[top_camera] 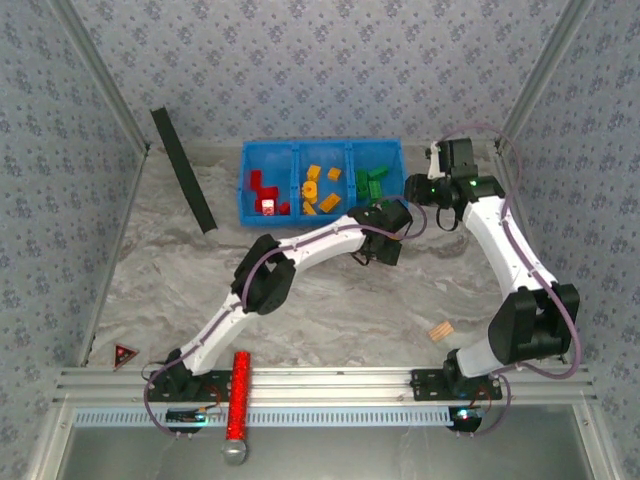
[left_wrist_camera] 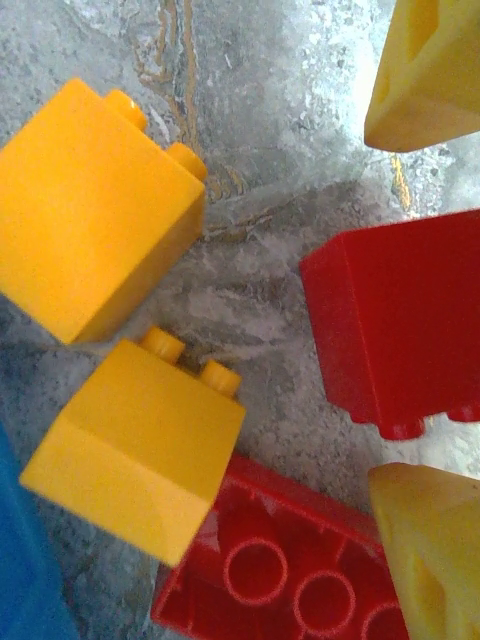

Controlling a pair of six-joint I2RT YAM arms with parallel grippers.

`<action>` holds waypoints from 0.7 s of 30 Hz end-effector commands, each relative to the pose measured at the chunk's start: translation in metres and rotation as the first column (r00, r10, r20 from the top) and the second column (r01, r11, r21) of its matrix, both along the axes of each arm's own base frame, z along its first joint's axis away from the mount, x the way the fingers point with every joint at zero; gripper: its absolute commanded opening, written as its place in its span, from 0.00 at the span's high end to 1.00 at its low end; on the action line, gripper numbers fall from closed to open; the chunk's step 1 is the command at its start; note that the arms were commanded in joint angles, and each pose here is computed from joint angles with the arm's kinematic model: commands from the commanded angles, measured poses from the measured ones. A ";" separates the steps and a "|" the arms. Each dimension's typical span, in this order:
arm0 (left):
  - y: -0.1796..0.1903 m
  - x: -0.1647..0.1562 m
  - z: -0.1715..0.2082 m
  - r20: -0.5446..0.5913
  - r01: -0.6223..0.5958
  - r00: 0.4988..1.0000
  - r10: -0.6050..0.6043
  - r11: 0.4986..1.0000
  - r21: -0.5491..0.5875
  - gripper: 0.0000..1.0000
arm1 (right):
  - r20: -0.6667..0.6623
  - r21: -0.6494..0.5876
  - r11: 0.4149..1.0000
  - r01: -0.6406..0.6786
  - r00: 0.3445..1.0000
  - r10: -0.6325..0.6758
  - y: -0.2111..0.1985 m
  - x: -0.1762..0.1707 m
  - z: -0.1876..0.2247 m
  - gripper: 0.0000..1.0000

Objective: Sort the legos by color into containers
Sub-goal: Pick up the lego from the center of the table.

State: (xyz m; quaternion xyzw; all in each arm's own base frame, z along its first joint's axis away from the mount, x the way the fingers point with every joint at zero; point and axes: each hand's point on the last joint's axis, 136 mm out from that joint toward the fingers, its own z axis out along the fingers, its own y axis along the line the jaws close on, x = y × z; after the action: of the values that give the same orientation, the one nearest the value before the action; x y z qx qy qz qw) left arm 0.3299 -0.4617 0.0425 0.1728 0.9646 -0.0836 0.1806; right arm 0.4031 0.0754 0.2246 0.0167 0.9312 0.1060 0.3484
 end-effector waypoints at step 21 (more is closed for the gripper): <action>0.005 -0.010 -0.014 -0.061 -0.034 0.997 0.035 0.999 0.019 0.64 | -0.044 0.045 0.998 0.038 0.998 -0.036 -0.019 -0.009 -0.005 0.50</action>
State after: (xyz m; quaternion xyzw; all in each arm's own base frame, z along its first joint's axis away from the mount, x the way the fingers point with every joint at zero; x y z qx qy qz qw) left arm 0.3272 -0.4603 0.0314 0.1533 0.9712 -0.0813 0.1635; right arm 0.4040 0.0567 0.2209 0.0439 0.9315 0.1150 0.3422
